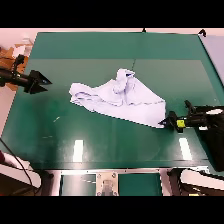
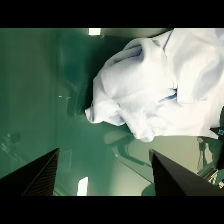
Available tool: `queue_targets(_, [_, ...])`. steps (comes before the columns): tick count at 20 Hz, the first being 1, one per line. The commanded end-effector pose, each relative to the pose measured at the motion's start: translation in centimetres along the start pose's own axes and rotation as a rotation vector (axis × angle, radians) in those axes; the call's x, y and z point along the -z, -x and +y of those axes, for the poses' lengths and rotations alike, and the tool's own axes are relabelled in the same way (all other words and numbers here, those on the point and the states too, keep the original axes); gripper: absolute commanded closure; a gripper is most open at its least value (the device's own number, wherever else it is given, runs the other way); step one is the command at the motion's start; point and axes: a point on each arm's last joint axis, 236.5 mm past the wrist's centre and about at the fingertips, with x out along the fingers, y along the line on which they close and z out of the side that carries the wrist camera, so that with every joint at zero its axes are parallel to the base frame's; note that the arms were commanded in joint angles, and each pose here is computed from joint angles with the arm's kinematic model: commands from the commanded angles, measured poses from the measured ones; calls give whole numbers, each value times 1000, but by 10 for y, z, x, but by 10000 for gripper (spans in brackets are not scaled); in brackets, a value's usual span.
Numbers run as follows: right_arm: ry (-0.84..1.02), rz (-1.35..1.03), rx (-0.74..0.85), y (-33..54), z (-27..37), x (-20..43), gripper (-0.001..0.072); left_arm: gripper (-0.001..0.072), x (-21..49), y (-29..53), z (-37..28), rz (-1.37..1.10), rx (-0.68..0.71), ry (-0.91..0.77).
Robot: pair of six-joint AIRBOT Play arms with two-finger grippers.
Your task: Fold the shirts.
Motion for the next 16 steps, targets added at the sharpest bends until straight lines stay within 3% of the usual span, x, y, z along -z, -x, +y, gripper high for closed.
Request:
queue_targets(1, [45, -81, -25, 5, 20, -26, 696, 64, 11, 2, 1, 45, -1, 2])
queue_targets(7, [-43, -271, 60, 65, 5, -92, 696, 64, 36, 1, 17, 146, -59, 36])
queue_targets(13, [23, -212, 73, 44, 13, -79, 696, 64, 125, -81, 16, 394, -5, 85])
queue_targets(16, [44, -195, 74, 38, 20, -76, 696, 65, 128, -120, 4, 366, -7, 25])
